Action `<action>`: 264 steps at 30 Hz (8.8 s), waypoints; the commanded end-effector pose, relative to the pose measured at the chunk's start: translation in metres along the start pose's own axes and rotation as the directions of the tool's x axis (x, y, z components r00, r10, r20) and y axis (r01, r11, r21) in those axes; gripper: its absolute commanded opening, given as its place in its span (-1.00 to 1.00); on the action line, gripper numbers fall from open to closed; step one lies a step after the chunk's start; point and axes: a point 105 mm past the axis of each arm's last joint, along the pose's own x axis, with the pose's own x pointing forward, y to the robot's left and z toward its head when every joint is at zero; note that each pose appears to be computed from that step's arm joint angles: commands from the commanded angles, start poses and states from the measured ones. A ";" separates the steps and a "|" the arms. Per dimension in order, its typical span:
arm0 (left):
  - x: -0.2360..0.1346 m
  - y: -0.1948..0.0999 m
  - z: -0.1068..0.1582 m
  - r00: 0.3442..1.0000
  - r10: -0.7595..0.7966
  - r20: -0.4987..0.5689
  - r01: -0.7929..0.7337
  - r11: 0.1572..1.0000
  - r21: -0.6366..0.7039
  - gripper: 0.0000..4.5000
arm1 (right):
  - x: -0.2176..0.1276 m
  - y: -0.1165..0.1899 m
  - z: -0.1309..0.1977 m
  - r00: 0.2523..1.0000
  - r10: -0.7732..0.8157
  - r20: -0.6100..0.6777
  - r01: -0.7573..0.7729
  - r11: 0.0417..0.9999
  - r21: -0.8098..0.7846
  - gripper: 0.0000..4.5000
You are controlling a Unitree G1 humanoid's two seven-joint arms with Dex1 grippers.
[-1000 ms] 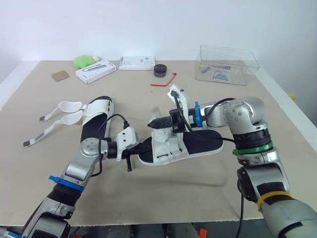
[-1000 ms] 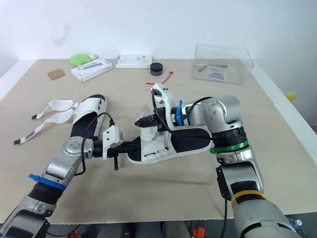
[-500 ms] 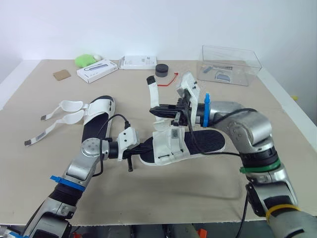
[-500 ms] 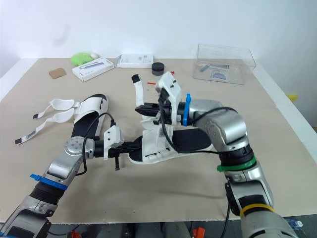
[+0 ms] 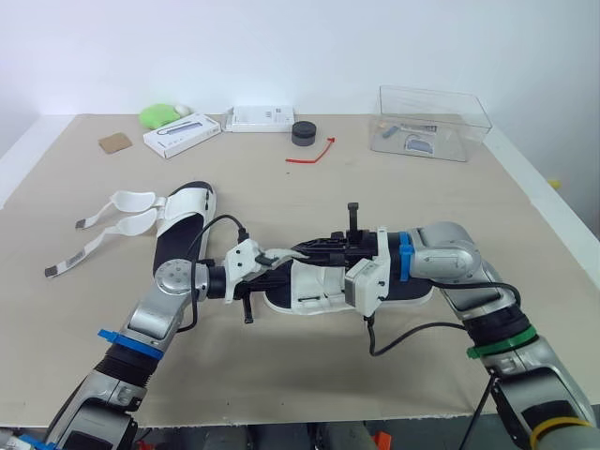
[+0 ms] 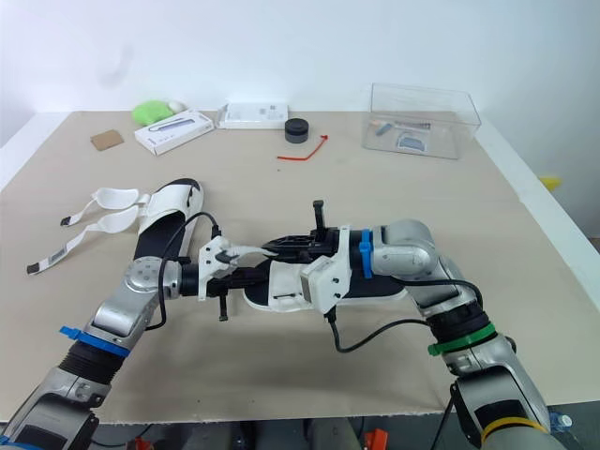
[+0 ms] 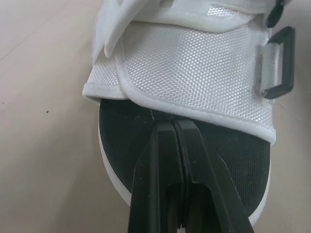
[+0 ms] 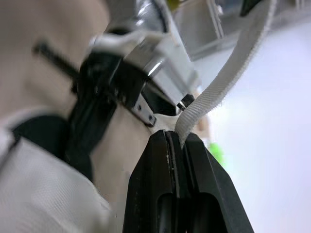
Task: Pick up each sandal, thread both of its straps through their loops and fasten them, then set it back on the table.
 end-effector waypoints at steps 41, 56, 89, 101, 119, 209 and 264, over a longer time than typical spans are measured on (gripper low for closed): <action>0.002 0.000 -0.002 0.999 -0.032 -0.001 0.032 0.996 -0.083 -1.00 | -0.042 0.041 0.065 0.975 0.208 0.073 0.059 -0.563 0.825 0.16; 0.002 -0.001 -0.001 0.999 -0.041 0.000 0.041 0.995 -0.092 -1.00 | -0.022 0.052 0.053 0.946 0.320 0.055 0.149 -0.578 0.802 0.99; 0.000 -0.006 -0.005 1.000 -0.019 -0.007 0.018 0.995 -0.098 -1.00 | -0.013 0.023 0.021 0.951 0.305 0.047 0.145 -0.576 0.805 -0.98; 0.006 -0.006 -0.005 1.000 -0.022 0.001 0.022 0.996 -0.089 -1.00 | -0.022 -0.013 -0.015 0.950 0.313 0.023 0.175 -0.590 0.788 -0.98; 0.004 -0.006 -0.009 1.000 -0.015 -0.007 0.014 0.996 -0.089 -1.00 | -0.022 0.006 -0.010 0.928 0.347 0.136 0.145 -0.672 0.726 -0.98; 0.006 -0.001 -0.011 1.000 -0.004 -0.017 0.003 0.997 -0.075 -1.00 | -0.001 0.002 -0.014 0.906 0.409 -0.114 0.254 -0.307 0.917 -0.37; 0.006 -0.004 -0.013 1.000 -0.017 -0.025 0.015 0.997 -0.073 -1.00 | -0.006 -0.008 -0.021 0.913 0.367 -0.179 0.301 -0.307 0.903 -0.65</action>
